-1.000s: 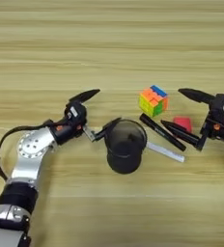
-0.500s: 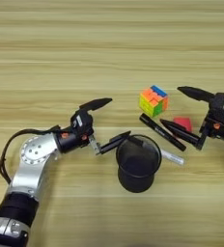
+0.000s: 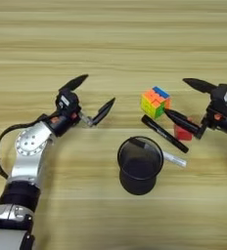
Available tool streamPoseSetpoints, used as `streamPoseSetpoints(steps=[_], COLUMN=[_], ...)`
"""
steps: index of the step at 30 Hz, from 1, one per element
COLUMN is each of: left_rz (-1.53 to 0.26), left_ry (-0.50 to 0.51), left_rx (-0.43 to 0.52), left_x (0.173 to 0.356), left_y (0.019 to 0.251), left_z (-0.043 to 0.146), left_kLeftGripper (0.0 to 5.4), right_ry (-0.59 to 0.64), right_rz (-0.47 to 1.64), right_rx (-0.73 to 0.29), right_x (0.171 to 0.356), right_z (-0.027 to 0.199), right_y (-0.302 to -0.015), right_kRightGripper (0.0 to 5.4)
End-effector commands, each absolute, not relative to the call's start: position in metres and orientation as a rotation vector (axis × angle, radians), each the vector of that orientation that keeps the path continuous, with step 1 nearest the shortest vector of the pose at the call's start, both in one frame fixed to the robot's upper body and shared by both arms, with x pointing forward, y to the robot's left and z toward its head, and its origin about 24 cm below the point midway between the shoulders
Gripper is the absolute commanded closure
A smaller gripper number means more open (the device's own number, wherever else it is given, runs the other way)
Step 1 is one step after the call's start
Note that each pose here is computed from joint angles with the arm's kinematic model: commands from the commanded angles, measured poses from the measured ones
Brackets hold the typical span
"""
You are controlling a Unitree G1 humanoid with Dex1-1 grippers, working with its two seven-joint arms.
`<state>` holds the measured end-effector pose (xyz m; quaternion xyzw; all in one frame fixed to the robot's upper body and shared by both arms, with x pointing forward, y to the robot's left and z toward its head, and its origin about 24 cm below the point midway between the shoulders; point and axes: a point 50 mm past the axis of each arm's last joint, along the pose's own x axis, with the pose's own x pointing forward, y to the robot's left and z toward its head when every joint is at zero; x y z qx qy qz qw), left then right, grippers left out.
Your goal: Move the objects on the table
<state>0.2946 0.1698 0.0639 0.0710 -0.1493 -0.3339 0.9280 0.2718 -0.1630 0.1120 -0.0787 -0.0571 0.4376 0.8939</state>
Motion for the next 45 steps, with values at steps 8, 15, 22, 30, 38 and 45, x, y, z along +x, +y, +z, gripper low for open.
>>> streamPoseSetpoints(steps=[8,15,22,30,38,45], left_rz=[-0.589,-0.592,-0.591,-0.589,-0.590,-0.588], left_ry=[-0.427,-0.417,-0.414,-0.411,-0.406,-0.404], left_rx=[-0.107,-0.110,-0.112,-0.111,-0.103,-0.101], left_x=[0.296,0.294,0.293,0.293,0.293,0.293], left_y=[0.182,0.180,0.180,0.180,0.179,0.179], left_z=[0.086,0.085,0.084,0.083,0.082,0.082], left_kLeftGripper=[0.00,0.00,0.00,0.00,0.00,0.00], right_ry=[0.124,0.167,0.229,0.238,0.219,0.196], right_rz=[0.692,0.687,0.697,0.692,0.696,0.703], right_rx=[-0.209,-0.201,-0.217,-0.214,-0.212,-0.209], right_x=[0.330,0.337,0.336,0.338,0.338,0.337], right_z=[0.075,0.063,0.049,0.044,0.047,0.051], right_y=[-0.135,-0.130,-0.128,-0.129,-0.128,-0.126], right_kRightGripper=[0.03,0.03,0.03,0.69,1.65,2.01])
